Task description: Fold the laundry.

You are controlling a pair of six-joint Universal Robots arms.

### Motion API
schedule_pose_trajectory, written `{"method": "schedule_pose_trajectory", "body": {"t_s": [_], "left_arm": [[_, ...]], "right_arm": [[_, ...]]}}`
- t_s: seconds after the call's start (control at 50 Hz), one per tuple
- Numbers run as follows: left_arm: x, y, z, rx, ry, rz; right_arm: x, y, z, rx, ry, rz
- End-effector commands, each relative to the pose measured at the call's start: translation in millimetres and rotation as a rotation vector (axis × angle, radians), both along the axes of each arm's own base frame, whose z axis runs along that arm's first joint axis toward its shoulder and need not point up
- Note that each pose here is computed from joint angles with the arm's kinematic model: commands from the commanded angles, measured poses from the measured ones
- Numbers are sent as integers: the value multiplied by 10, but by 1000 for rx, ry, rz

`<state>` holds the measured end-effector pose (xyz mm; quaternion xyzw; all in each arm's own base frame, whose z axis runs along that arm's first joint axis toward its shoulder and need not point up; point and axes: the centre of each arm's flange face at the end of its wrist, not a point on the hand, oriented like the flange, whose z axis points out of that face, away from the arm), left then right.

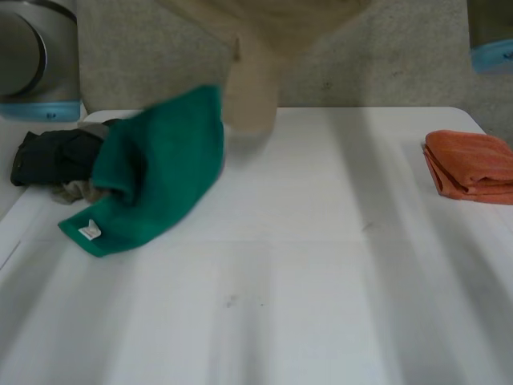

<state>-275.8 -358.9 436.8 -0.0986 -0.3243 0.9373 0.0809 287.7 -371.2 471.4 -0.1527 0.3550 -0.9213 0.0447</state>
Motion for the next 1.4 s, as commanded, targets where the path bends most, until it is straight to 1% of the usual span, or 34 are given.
{"method": "schedule_pose_trajectory", "body": {"t_s": [0.02,0.04,0.06,0.08,0.14,0.18,0.22,0.24,0.28,0.3,0.32,0.36,0.38,0.44,0.48,0.5,0.52,0.54,0.58,0.6,0.64,0.68,0.74,0.76,0.8,0.82,0.88,0.94,1.02,1.04,1.06,1.16,1.26,1.4], "left_arm": [[-24,17,-739,236,-104,-17],[-30,32,-843,265,-119,-21],[-61,85,-1089,333,-159,-41],[-84,155,-1316,397,-195,-61],[-124,322,-1705,508,-261,-106],[-152,503,-2017,596,-314,-148],[-167,636,-2189,645,-351,-171],[-157,755,-2315,679,-390,-178],[-137,886,-2391,697,-437,-174],[-118,952,-2420,704,-465,-167],[-76,1077,-2462,716,-520,-152],[-28,1186,-2488,725,-575,-135],[25,1307,-2489,731,-631,-119],[106,1490,-2484,749,-710,-102],[183,1706,-2443,777,-777,-103],[204,1784,-2425,789,-797,-109],[228,1858,-2407,802,-814,-115],[265,2009,-2363,830,-844,-134],[303,2164,-2331,866,-876,-159],[321,2233,-2316,886,-891,-173],[380,2418,-2313,957,-939,-213],[405,2482,-2314,988,-957,-229],[348,2425,-2261,937,-940,-234],[299,2353,-2220,890,-917,-226],[245,2257,-2151,832,-885,-210],[190,2143,-2077,777,-843,-195],[117,2018,-1983,706,-804,-179],[29,1865,-1903,632,-767,-161],[-37,1709,-2052,654,-774,-143],[-37,1678,-2114,677,-780,-137],[-28,1636,-2242,727,-792,-123],[34,1580,-2519,852,-799,-76],[33,1535,-2712,944,-767,-93],[1,1360,-2947,1032,-732,-102]], "right_arm": [[-1,-84,-836,353,156,11],[-52,-126,-1137,462,197,-4],[-111,-147,-1392,552,227,-17],[-140,-150,-1518,595,243,-23],[-242,-106,-1988,750,296,-35],[-273,-54,-2193,811,329,-35],[-317,42,-2443,883,388,-42],[-335,79,-2513,903,413,-47],[-358,158,-2620,930,468,-55],[-386,246,-2717,953,531,-65],[-401,298,-2755,964,563,-69],[-462,461,-2787,990,656,-80],[-490,516,-2776,997,683,-84],[-630,722,-2682,1029,776,-106],[-711,847,-2634,1056,826,-114],[-749,920,-2611,1072,851,-113],[-817,1075,-2563,1101,905,-108],[-851,1162,-2537,1115,935,-106],[-917,1325,-2492,1137,992,-100],[-989,1457,-2465,1147,1044,-102],[-1057,1546,-2438,1143,1084,-114],[-1084,1560,-2417,1093,1088,-127],[-1041,1448,-2423,996,1007,-138],[-999,1359,-2444,940,903,-146],[-976,1276,-2471,906,769,-155],[-964,1200,-2480,878,639,-156],[-919,1083,-2584,872,448,-110],[-845,1027,-2747,916,392,-68],[-642,1020,-2924,939,448,-12],[-564,1015,-2948,924,485,1],[-554,994,-2961,917,502,-3],[-518,875,-3065,892,611,-23],[-457,726,-3207,904,714,-21],[-400,551,-3445,930,760,-6]]}}
